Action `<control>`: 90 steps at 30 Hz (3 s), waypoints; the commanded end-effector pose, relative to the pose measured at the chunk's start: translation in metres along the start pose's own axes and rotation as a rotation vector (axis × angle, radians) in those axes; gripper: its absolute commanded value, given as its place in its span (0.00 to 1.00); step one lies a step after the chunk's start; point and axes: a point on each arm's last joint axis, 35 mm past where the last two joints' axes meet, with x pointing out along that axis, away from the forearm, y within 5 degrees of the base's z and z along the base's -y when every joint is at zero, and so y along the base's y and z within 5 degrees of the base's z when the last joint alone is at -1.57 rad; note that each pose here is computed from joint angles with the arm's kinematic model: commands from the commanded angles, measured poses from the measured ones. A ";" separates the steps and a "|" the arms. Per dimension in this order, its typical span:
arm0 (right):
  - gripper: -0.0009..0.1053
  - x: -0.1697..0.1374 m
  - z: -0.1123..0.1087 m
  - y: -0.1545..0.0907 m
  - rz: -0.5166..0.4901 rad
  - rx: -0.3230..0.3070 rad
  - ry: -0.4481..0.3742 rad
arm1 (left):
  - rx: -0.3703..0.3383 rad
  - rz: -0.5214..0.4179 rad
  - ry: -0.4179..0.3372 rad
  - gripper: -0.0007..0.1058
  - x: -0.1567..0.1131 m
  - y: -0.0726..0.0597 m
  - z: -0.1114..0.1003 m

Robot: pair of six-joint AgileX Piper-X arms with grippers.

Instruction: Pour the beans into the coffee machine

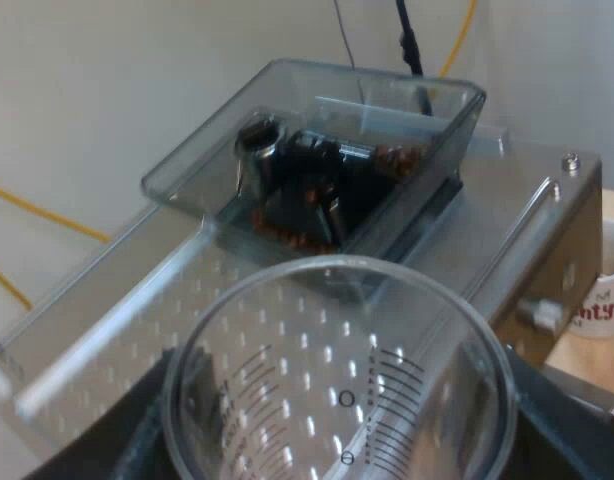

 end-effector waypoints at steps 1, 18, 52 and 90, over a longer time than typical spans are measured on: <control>0.75 -0.002 0.002 0.001 0.036 0.003 0.010 | -0.059 0.005 -0.052 0.24 -0.024 -0.001 -0.013; 0.75 0.037 -0.022 0.014 0.217 0.052 0.119 | -0.279 0.081 -0.085 0.24 -0.065 -0.007 -0.122; 0.75 0.129 -0.102 0.036 0.052 0.017 0.426 | -0.388 0.412 -0.173 0.24 0.010 0.019 -0.268; 0.75 0.148 -0.134 0.035 -0.007 0.007 0.513 | -0.455 0.443 -0.145 0.24 0.115 0.070 -0.360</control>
